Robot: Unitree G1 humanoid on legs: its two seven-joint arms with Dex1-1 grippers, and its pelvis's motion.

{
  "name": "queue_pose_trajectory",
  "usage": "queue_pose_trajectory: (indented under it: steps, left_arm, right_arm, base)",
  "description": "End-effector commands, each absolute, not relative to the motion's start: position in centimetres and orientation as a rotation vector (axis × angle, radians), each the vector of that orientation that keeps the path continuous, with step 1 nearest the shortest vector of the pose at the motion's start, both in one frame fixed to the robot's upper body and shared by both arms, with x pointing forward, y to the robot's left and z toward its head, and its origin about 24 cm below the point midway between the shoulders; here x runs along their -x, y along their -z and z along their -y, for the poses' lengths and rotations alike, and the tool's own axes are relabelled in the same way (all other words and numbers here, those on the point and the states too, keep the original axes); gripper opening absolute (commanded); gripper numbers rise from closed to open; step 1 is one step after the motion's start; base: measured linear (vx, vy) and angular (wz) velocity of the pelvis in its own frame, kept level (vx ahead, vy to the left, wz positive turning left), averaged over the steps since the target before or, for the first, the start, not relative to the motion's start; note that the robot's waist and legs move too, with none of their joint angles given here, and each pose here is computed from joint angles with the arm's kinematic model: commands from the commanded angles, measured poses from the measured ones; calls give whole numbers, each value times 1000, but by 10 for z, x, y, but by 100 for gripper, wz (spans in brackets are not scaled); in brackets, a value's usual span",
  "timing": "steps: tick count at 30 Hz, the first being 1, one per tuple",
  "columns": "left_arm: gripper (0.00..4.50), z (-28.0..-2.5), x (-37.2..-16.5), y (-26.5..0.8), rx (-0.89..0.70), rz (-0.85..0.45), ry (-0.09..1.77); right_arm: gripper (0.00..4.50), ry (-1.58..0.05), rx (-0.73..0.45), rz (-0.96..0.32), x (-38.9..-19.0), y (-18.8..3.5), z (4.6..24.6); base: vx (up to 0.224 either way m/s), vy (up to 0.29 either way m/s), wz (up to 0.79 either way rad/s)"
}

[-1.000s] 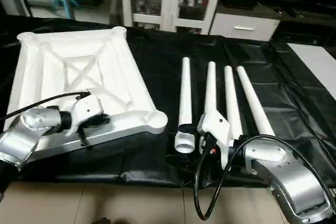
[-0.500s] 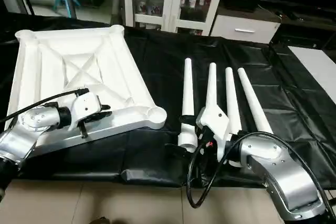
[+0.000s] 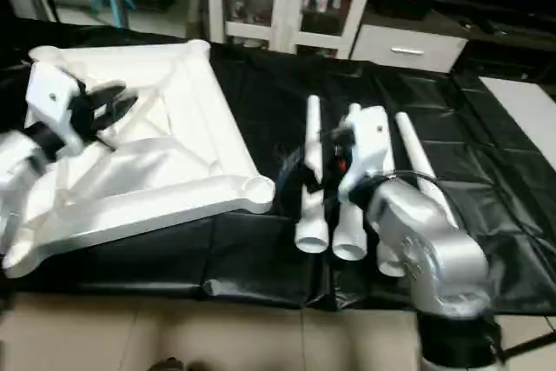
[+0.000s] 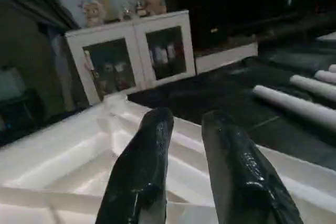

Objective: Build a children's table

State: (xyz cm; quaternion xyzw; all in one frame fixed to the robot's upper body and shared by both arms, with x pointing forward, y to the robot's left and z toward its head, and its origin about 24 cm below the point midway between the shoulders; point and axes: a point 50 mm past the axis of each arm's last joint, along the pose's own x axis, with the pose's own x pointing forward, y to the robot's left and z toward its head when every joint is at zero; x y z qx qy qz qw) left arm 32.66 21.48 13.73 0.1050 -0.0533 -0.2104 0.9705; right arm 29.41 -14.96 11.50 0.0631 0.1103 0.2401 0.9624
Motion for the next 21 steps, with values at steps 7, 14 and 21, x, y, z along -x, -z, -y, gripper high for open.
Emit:
queue_pose_trajectory:
  steps: [7,14,21]
  left_arm:
    - [123,-175,-315,-126,-175,118,465]
    - [123,-133,-287,-135,-232,17,972]
    - [123,-125,-271,-134,-388,-98,1147]
  right_arm:
    - [450,-382,-21,-362,-330,-101,145]
    - [450,-385,-24,-561,-361,-94,151]
    - [450,-417,-15,-726,-365,-81,152]
  base:
    - [0,0,0]
    - [0,0,0]
    - [0,0,0]
